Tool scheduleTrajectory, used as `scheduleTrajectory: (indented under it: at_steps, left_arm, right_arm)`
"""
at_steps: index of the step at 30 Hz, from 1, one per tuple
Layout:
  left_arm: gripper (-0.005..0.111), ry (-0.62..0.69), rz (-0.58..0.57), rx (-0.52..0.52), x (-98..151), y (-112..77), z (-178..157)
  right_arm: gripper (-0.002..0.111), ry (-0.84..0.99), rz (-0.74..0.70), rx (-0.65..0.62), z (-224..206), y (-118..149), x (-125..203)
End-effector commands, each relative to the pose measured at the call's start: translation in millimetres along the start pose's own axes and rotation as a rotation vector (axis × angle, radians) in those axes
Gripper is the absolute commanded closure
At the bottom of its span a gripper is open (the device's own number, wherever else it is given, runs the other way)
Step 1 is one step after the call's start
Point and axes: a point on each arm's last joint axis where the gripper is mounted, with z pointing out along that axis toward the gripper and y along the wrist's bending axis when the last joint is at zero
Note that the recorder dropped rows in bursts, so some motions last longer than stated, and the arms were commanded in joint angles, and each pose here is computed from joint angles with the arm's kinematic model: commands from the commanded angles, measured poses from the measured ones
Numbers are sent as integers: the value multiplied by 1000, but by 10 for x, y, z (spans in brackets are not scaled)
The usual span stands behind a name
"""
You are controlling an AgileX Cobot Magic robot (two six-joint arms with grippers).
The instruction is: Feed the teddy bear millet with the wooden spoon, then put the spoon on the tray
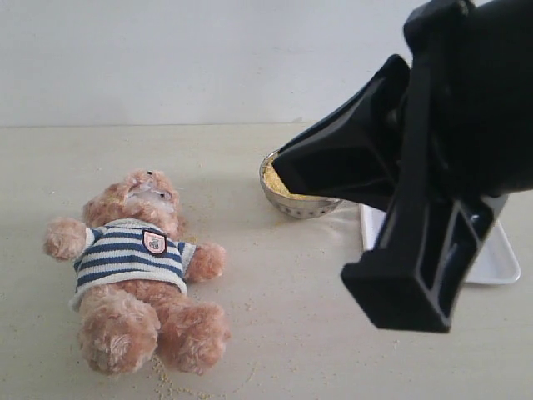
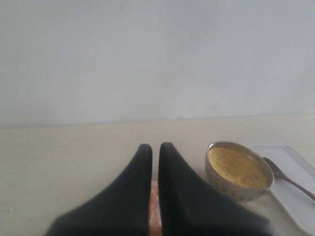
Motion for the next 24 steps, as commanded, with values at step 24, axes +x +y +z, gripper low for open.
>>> scheduleTrajectory:
  at_steps: [24]
  left_arm:
    - [102,-449,418,107,23,-1112,-1107]
  right_arm:
    - [108,-86,30,17,-217,38,161]
